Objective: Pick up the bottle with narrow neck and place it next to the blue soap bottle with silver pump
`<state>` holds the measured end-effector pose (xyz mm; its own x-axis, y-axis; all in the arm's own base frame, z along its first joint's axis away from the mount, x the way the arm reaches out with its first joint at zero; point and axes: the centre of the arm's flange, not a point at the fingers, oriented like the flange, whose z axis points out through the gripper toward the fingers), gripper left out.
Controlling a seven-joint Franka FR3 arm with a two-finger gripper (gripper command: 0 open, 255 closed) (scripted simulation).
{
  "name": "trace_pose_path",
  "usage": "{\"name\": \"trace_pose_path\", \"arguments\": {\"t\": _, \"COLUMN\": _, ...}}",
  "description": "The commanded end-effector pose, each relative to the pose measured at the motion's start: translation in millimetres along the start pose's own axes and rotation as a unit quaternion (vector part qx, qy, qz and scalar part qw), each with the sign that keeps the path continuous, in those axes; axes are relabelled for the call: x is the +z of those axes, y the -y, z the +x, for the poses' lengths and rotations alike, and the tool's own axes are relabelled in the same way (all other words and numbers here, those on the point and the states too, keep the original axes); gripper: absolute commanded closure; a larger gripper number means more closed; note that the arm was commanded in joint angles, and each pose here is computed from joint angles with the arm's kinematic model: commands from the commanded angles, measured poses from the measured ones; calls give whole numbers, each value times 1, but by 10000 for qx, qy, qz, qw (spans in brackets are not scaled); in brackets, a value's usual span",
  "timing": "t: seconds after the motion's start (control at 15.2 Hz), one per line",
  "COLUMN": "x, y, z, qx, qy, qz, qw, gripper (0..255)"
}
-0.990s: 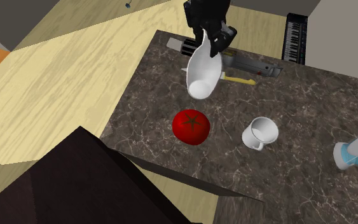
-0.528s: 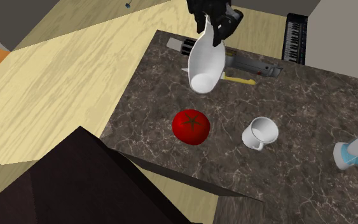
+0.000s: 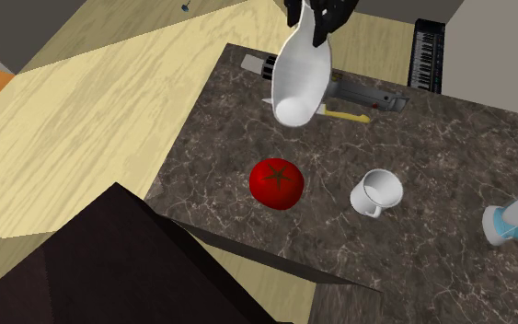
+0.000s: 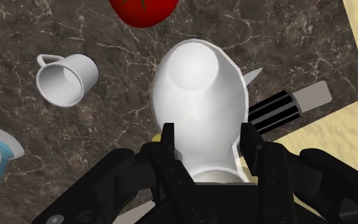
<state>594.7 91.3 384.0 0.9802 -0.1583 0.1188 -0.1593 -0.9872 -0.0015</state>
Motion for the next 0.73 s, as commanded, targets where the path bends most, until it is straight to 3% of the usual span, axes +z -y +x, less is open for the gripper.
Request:
{"name": "trace_pose_path", "arguments": {"t": 0.0, "x": -11, "y": 1, "z": 2, "qx": -1, "qy": -1, "qz": 0, "qw": 10000, "gripper": 255}}
{"name": "trace_pose_path", "arguments": {"t": 0.66, "x": -64, "y": 1, "z": 8, "qx": -1, "qy": -1, "qz": 0, "qw": 10000, "gripper": 255}}
